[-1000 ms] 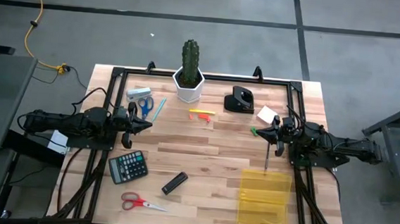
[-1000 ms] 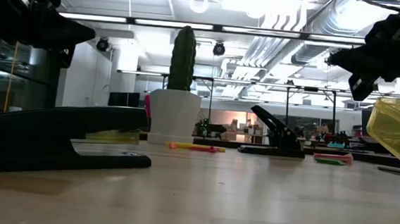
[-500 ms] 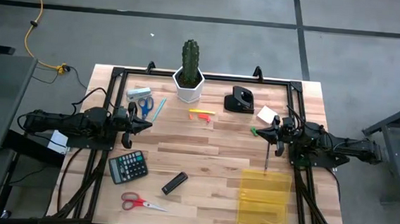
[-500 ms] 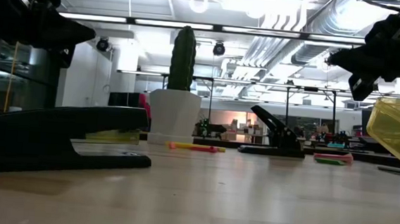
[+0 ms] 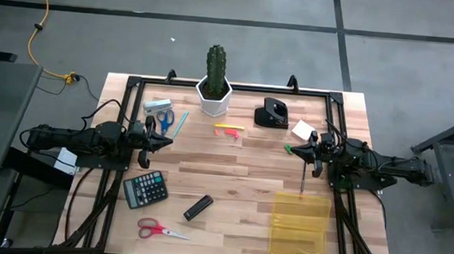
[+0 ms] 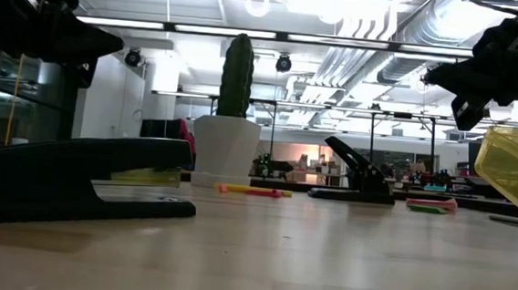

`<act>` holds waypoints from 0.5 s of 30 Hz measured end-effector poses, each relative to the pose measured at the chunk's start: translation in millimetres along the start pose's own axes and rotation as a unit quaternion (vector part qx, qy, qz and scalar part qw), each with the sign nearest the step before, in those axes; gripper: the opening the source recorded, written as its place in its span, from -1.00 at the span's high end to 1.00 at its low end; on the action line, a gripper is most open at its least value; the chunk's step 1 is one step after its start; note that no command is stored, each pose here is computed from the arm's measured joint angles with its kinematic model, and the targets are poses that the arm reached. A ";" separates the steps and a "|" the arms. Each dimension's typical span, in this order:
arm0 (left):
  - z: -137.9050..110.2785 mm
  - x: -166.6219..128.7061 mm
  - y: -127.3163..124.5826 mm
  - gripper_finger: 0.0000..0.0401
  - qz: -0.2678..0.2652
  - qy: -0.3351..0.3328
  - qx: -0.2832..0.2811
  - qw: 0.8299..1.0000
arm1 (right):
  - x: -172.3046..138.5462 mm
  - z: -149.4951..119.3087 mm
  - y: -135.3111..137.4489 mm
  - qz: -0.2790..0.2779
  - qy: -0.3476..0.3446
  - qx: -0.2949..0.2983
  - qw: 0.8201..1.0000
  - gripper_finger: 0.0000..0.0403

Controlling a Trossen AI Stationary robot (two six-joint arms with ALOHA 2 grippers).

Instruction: Pack school essentials

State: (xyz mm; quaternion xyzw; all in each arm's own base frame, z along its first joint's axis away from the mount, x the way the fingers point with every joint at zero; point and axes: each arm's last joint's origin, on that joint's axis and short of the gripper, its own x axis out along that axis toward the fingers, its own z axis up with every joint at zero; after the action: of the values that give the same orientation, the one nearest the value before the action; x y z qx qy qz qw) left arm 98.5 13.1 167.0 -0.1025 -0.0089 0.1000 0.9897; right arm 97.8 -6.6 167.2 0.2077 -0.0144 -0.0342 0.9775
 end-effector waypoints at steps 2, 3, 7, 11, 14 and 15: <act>0.1 0.0 0.0 1.00 0.000 0.000 0.000 1.000 | 0.0 0.0 0.0 0.000 0.000 0.000 1.000 1.00; 0.1 0.0 -0.1 1.00 0.000 0.000 0.000 1.000 | 0.0 0.0 0.0 0.000 0.000 0.000 1.000 1.00; 0.1 0.0 0.0 1.00 0.000 0.000 0.000 1.000 | 0.0 -0.1 0.0 0.000 0.000 0.000 1.000 1.00; 0.0 0.0 0.0 1.00 0.000 0.000 0.000 1.000 | 0.0 2.6 0.3 -0.008 -0.017 0.001 1.000 1.00; 0.1 0.0 0.0 1.00 0.000 0.000 0.000 1.000 | -1.9 17.8 3.7 -0.017 -0.112 0.058 0.992 1.00; 0.1 0.0 -0.1 1.00 0.000 0.000 0.000 1.000 | -3.7 24.6 5.6 -0.014 -0.154 0.081 0.985 1.00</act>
State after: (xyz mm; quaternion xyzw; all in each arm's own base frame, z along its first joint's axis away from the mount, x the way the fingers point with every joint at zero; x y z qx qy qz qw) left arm 98.5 13.1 167.1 -0.1025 -0.0091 0.0998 0.9897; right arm 93.4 -11.3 191.9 0.2784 -0.1644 -0.0779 0.9431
